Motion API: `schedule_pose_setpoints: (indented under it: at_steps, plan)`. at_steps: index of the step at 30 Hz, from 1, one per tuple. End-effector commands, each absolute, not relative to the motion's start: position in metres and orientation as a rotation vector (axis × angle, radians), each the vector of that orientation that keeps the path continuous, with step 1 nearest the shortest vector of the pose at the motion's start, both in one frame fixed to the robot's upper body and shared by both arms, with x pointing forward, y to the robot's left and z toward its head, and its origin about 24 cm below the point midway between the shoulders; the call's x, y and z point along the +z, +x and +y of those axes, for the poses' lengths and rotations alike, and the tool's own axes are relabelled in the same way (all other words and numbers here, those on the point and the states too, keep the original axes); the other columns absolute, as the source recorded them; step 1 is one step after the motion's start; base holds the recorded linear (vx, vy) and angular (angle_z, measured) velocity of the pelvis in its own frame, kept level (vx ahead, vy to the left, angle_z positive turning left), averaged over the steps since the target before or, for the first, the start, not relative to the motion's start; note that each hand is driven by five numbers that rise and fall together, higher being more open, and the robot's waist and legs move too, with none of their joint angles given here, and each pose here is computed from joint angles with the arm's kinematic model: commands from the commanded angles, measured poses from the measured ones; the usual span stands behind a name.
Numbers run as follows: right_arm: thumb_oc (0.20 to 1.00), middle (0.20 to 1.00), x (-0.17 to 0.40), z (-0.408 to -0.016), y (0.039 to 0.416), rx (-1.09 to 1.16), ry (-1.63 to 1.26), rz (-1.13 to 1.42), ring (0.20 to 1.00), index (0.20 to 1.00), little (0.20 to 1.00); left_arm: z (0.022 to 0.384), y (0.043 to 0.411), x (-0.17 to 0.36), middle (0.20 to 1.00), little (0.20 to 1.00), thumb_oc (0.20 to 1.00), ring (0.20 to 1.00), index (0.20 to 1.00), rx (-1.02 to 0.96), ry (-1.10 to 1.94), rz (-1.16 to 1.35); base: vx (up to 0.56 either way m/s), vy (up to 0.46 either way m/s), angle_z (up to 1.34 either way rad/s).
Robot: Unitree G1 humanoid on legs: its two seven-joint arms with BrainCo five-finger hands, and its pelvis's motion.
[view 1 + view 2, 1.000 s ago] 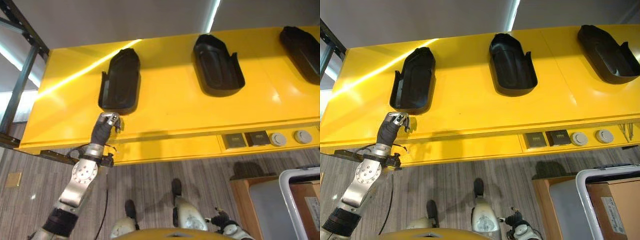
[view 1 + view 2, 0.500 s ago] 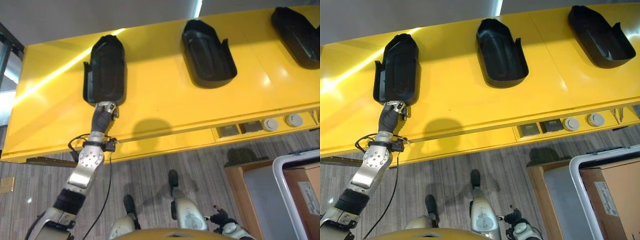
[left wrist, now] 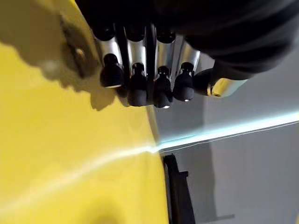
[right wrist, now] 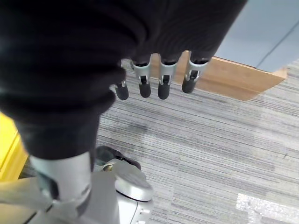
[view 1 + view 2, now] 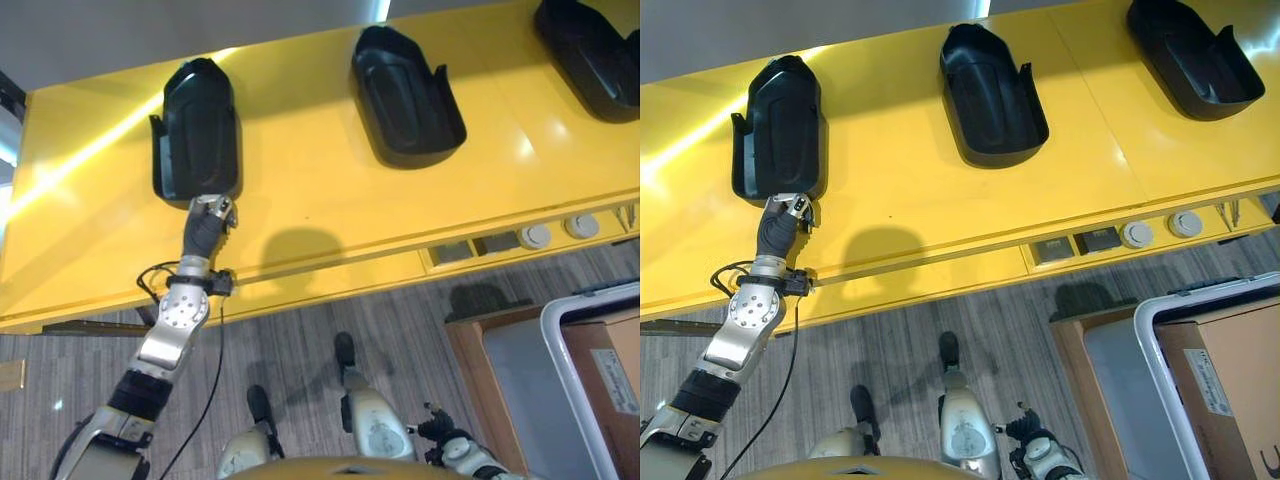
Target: Move parts from the plastic box to the shelf.
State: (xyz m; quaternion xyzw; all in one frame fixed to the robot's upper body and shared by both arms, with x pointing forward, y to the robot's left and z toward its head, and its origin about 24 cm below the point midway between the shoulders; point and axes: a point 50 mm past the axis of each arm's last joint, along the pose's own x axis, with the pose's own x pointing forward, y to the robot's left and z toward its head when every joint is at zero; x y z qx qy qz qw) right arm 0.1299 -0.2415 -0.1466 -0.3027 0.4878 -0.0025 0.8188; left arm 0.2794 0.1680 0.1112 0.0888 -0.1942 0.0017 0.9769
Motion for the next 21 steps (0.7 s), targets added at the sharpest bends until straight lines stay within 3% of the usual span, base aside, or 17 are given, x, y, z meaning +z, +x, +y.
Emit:
schedule_pose_setpoints:
  at_steps: [1, 2, 12, 15, 16, 18, 19, 21]
  plan:
    - [1.0, 1.0, -0.152, -0.234, 0.119, -0.028, -0.614, 1.074, 1.0, 1.0, 1.0, 0.171, 0.26, 0.119, 0.878, 0.878, 0.878, 0.878, 0.878, -0.012, 0.273, -0.493, 0.05, -0.01, 0.16]
    - [1.0, 1.0, -0.153, -0.234, 0.118, -0.027, -0.614, 1.076, 1.0, 1.0, 1.0, 0.172, 0.26, 0.119, 1.0, 1.0, 1.0, 1.0, 1.0, -0.012, 0.274, -0.492, 0.09, -0.013, 0.32]
    - [1.0, 1.0, -0.155, -0.236, 0.111, -0.141, -0.563, 1.098, 1.0, 1.0, 1.0, 0.203, 0.211, 0.008, 1.0, 1.0, 1.0, 1.0, 1.0, 0.021, 0.751, -0.099, 0.03, -0.032, 0.42]
    - [1.0, 1.0, -0.156, -0.234, 0.107, -0.161, -0.548, 1.097, 1.0, 1.0, 1.0, 0.232, 0.183, -0.039, 1.0, 1.0, 1.0, 1.0, 1.0, 0.188, 0.757, 0.176, -0.01, -0.023, 0.21]
    - [1.0, 1.0, -0.16, -0.234, 0.093, -0.163, -0.535, 1.148, 1.0, 1.0, 1.0, 0.266, 0.142, -0.079, 1.0, 1.0, 1.0, 1.0, 1.0, 0.546, 0.545, 0.506, -0.02, -0.037, 0.15]
    - [1.0, 1.0, -0.16, -0.234, 0.093, -0.163, -0.535, 1.147, 1.0, 1.0, 1.0, 0.266, 0.142, -0.079, 1.0, 1.0, 1.0, 1.0, 1.0, 0.546, 0.544, 0.505, -0.01, -0.014, 0.14]
    - [1.0, 1.0, -0.163, -0.239, 0.077, -0.15, -0.545, 1.218, 1.0, 1.0, 1.0, 0.271, 0.109, -0.107, 1.0, 1.0, 1.0, 1.0, 1.0, 0.61, 0.482, 0.712, 0.0, 0.005, 0.2]
    - [1.0, 1.0, -0.164, -0.24, 0.07, -0.139, -0.548, 1.249, 1.0, 1.0, 1.0, 0.269, 0.084, -0.127, 1.0, 1.0, 1.0, 1.0, 1.0, 0.638, 0.455, 0.872, 0.0, 0.008, 0.19]
